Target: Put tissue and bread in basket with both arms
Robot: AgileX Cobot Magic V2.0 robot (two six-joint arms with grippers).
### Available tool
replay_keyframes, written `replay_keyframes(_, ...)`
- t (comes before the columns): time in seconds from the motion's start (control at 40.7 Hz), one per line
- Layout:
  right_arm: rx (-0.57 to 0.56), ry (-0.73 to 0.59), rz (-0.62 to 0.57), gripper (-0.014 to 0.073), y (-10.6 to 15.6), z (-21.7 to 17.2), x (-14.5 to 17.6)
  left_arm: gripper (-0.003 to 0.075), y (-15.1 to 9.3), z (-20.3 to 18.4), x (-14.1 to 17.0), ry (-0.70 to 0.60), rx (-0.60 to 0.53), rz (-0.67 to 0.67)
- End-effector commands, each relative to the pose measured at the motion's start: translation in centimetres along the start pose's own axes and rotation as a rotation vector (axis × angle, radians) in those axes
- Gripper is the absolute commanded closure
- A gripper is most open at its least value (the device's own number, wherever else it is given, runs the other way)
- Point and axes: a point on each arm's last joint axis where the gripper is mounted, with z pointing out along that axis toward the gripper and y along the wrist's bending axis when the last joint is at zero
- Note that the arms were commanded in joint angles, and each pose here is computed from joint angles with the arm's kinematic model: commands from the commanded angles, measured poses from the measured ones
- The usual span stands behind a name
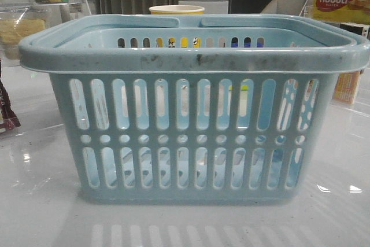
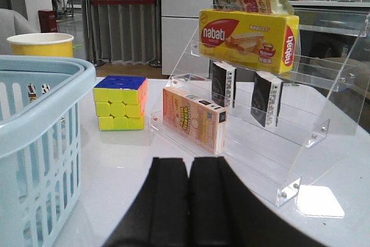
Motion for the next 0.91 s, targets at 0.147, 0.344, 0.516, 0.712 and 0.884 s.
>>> replay_keyframes(0.147,-0.009,-0.121,-0.001,0.0557,0.07,-0.23,-1.18,0.0627,-0.01,-0.16,-0.65,-0.096,0.004,-0.013)
replay_keyframes(0.344,-0.009,-0.121,-0.001,0.0557,0.07,-0.23,-1.18,0.0627,-0.01,-0.16,-0.65,-0.096,0.004,-0.013)
replay_keyframes(0.516,-0.009,-0.121,-0.001,0.0557,0.07,-0.23,-1.18,0.0627,-0.01,-0.16,-0.65,-0.096,0.004,-0.013)
replay_keyframes(0.712,-0.009,-0.121,-0.001,0.0557,0.07,-0.23,-1.18,0.0627,-0.01,-0.16,-0.65,-0.096,0.004,-0.013)
replay_keyframes(0.884,-0.009,-0.132,-0.001,0.0557,0.08,-0.24,-1.28,0.0627,-0.01,-0.16,-0.65,-0.096,0.004,-0.013)
